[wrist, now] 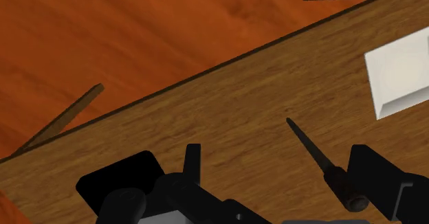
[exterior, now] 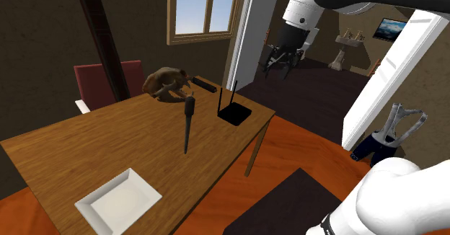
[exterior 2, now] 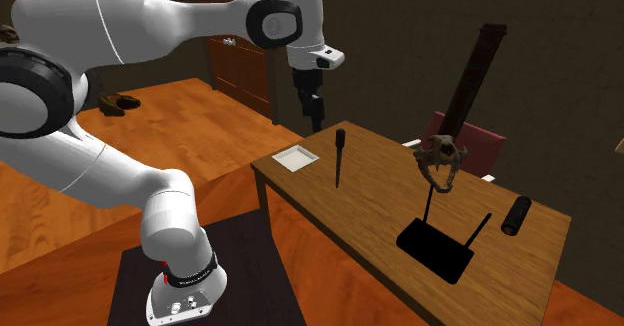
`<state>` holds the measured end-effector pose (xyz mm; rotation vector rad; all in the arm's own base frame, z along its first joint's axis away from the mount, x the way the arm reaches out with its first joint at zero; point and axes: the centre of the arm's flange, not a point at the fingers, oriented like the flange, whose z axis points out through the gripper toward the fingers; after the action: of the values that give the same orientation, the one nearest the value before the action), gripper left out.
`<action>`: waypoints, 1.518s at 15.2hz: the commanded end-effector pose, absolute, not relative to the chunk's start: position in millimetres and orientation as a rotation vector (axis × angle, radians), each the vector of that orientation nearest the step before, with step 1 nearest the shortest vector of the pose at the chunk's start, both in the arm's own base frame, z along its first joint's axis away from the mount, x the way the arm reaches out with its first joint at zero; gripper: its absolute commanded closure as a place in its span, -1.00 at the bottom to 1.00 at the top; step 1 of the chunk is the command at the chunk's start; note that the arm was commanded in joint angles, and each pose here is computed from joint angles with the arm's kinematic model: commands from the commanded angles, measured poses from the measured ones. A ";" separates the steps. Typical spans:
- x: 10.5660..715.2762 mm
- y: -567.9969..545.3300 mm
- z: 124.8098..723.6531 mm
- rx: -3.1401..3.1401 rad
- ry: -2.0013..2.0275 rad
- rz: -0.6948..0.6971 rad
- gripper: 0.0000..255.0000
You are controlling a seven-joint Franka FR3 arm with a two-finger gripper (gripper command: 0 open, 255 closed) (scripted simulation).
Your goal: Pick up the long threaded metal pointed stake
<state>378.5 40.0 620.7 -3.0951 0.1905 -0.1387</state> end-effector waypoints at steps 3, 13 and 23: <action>427.0 73.8 602.3 -3.101 0.228 -0.042 -1.00; 543.1 149.4 545.2 -3.101 0.317 0.197 -1.00; 634.7 207.2 479.1 -3.085 0.390 0.396 -1.00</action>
<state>629.9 205.6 486.2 -3.0858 0.3859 0.3884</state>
